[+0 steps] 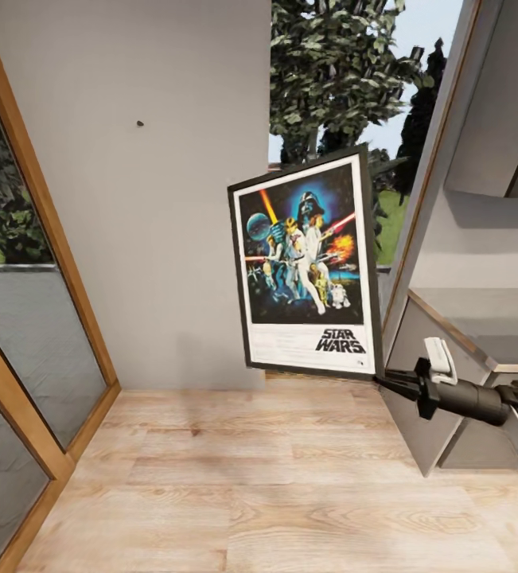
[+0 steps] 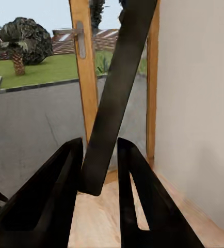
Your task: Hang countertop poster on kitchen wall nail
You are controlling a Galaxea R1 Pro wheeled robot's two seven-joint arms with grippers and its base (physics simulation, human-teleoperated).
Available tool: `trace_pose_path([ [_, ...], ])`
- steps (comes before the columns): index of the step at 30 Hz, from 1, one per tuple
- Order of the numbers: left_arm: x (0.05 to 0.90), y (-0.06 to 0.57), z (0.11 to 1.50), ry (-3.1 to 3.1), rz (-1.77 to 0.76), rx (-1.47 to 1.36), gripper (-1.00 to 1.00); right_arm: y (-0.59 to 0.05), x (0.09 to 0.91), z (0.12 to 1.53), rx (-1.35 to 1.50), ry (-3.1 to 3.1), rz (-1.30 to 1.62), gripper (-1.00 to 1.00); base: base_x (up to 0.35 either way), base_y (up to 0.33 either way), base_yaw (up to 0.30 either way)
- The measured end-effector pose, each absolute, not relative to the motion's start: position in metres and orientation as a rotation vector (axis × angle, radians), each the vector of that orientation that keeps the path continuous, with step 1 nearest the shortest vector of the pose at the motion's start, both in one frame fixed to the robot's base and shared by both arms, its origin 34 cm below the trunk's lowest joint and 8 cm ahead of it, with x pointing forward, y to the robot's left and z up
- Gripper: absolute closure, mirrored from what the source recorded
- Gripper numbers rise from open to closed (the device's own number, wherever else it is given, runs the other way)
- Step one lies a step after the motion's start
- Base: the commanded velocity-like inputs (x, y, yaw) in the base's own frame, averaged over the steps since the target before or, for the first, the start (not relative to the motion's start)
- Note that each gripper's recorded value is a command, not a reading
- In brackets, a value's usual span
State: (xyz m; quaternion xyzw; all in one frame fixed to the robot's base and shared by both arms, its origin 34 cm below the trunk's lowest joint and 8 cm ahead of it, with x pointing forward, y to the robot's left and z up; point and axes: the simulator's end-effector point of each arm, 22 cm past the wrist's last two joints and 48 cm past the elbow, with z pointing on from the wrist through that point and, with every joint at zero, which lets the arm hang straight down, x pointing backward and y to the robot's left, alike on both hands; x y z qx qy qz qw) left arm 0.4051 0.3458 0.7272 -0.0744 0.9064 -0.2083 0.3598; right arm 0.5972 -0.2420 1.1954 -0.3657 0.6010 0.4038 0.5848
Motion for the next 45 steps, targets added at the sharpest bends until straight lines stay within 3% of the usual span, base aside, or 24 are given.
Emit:
trace_pose_path([
  [31,0.403,0.338,0.726,2.345,-0.554,-0.153,-1.0,-0.168,0.63,1.299,-0.845,1.082,1.13,1.0,0.0,0.0,0.0],
  [45,0.402,0.338,0.726,2.351,-0.551,-0.141,-1.0,-0.165,0.643,1.299,-0.819,1.083,1.142,1.0,0.0,0.0,0.0],
])
